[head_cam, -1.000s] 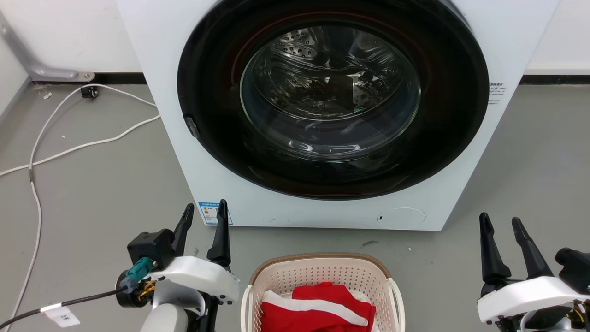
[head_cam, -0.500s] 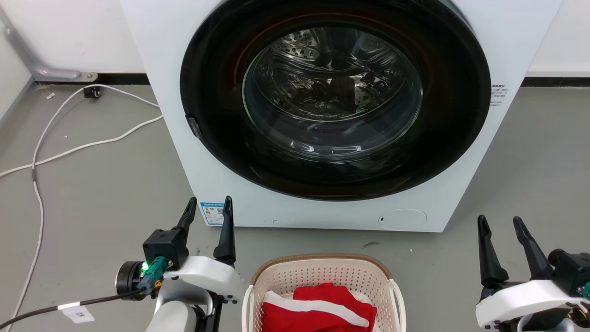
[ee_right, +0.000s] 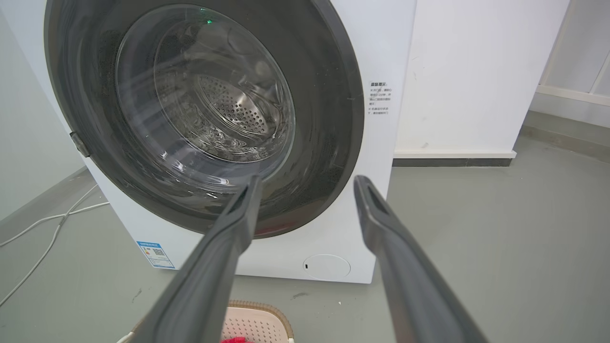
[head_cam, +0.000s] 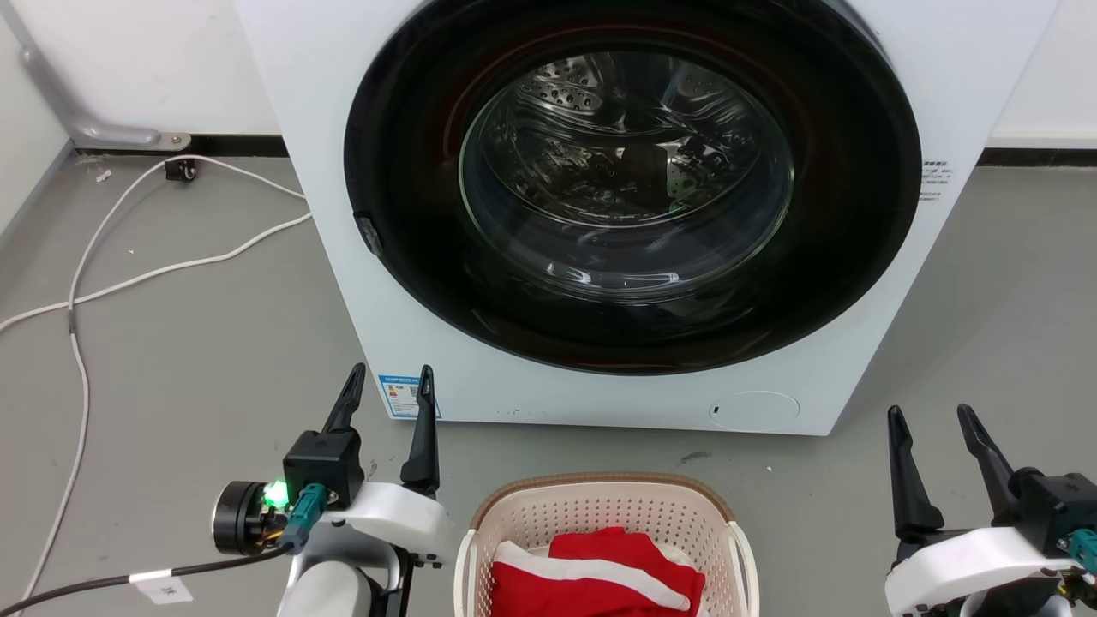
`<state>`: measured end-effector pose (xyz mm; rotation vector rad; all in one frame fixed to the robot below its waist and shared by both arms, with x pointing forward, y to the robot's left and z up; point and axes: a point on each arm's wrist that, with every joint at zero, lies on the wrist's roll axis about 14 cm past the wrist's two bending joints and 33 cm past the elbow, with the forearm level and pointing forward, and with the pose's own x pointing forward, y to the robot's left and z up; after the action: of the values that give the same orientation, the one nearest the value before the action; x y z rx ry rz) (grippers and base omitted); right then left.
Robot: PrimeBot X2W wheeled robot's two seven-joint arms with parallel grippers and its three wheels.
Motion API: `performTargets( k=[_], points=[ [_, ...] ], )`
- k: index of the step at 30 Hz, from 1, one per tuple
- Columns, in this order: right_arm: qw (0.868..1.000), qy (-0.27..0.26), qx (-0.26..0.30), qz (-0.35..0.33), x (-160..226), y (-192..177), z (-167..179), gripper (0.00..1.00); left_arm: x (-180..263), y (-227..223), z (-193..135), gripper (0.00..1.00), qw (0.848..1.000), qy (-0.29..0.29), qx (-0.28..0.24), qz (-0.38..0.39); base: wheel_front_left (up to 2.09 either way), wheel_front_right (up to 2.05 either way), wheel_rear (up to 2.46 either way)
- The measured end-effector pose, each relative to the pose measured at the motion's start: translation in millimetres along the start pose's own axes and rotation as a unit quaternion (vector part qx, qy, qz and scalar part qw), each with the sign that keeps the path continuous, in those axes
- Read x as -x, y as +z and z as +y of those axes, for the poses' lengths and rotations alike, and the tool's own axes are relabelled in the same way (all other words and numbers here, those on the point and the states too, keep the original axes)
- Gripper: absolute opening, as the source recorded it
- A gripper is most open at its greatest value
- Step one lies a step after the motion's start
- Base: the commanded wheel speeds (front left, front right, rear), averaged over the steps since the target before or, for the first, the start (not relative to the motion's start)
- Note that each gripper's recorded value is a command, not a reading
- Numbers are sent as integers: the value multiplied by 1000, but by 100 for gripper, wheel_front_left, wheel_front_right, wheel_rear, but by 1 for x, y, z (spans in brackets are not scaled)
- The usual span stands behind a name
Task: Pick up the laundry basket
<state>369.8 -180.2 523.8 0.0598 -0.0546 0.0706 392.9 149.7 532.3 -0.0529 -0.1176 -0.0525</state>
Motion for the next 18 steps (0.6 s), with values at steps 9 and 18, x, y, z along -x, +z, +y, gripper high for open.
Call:
performTargets(
  k=[9,18],
  points=[
    [1000,5,29,3,1,-1,2,100,1,-1,-2,100,1000,-4,-22,-5,0,0,0],
    [998,6,55,-3,0,2,2,100,-1,-1,-3,100,999,-5,-34,-9,0,0,0]
  ],
)
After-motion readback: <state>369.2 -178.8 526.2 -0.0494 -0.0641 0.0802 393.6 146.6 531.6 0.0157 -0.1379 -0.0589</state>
